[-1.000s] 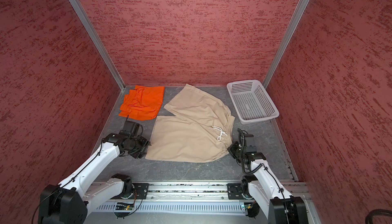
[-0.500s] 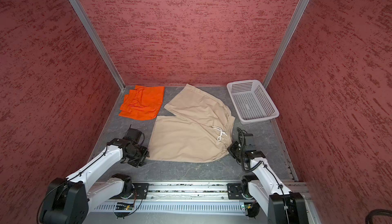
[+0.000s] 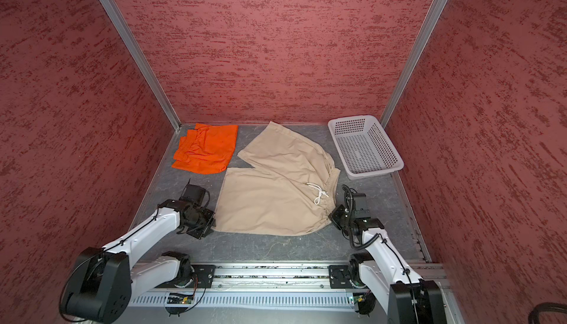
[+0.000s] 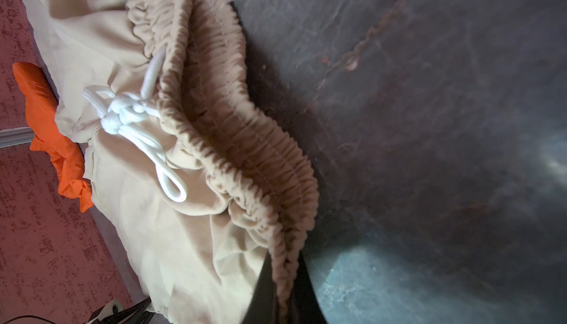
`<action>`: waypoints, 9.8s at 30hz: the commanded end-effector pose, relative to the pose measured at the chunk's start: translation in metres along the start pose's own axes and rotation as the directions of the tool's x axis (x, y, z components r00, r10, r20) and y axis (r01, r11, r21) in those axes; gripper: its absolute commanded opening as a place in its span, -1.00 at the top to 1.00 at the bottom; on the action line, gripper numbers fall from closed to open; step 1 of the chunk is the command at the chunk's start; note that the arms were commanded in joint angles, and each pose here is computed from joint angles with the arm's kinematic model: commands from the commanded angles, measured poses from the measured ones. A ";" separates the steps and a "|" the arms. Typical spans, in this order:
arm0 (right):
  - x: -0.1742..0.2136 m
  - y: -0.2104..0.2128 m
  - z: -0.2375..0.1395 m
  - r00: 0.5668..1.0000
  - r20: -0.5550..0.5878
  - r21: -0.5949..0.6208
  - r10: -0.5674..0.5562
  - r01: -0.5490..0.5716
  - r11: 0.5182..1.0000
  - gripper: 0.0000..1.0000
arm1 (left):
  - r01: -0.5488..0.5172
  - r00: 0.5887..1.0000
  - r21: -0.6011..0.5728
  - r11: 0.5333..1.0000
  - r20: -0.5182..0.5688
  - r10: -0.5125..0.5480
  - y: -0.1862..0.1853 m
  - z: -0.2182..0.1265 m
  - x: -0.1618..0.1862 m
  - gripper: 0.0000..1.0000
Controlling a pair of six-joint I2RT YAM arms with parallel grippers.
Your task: Fold and stack the shorts
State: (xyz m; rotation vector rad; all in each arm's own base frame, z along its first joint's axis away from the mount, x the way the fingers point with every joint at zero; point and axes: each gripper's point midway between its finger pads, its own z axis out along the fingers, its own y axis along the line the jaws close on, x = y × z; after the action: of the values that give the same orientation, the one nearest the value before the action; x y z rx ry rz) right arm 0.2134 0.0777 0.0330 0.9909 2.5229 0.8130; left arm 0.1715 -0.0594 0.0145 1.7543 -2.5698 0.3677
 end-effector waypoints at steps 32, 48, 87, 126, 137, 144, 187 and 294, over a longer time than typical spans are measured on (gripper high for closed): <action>0.081 -0.028 -0.078 0.976 -0.210 0.243 0.056 -0.003 0.970 1.00 | -0.009 0.977 0.119 0.993 0.212 -0.016 0.058 -0.082 -0.009 1.00; 0.043 0.009 -0.124 0.992 -0.120 0.365 -0.031 0.073 0.928 1.00 | -0.439 0.793 0.160 0.884 0.531 0.298 -0.074 -0.193 -0.043 1.00; 0.001 0.082 -0.170 0.994 0.040 0.283 -0.106 0.090 0.955 1.00 | -0.848 0.377 0.156 0.506 0.849 0.371 -0.316 -0.297 -0.024 1.00; -0.012 0.066 -0.157 0.998 0.024 0.369 -0.063 0.050 0.928 1.00 | -0.902 0.323 0.161 0.400 0.867 0.379 -0.416 -0.269 -0.021 1.00; -0.012 0.056 -0.139 0.998 -0.028 0.395 -0.054 0.061 0.917 1.00 | -0.897 0.328 0.146 0.417 0.853 0.407 -0.427 -0.246 -0.028 1.00; -0.014 0.045 -0.127 0.998 -0.061 0.420 -0.030 0.052 0.906 1.00 | -0.897 0.328 0.130 0.422 0.836 0.440 -0.448 -0.220 -0.031 1.00; -0.061 0.020 -0.058 0.993 -0.043 0.316 0.107 -0.088 0.945 0.96 | -0.930 0.348 0.137 0.342 0.633 0.692 -0.483 -0.063 0.014 -0.14; -0.026 0.102 -0.085 0.995 -0.092 -0.083 0.043 -0.051 0.995 0.41 | -0.048 -0.650 0.148 -0.988 0.747 0.143 -0.191 -0.037 0.378 1.00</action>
State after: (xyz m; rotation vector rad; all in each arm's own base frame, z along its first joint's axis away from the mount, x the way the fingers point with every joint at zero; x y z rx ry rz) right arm 0.2342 0.1020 0.1367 1.0522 2.6121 1.0096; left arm 0.2086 -0.4712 0.1198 1.9072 1.3991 -0.9786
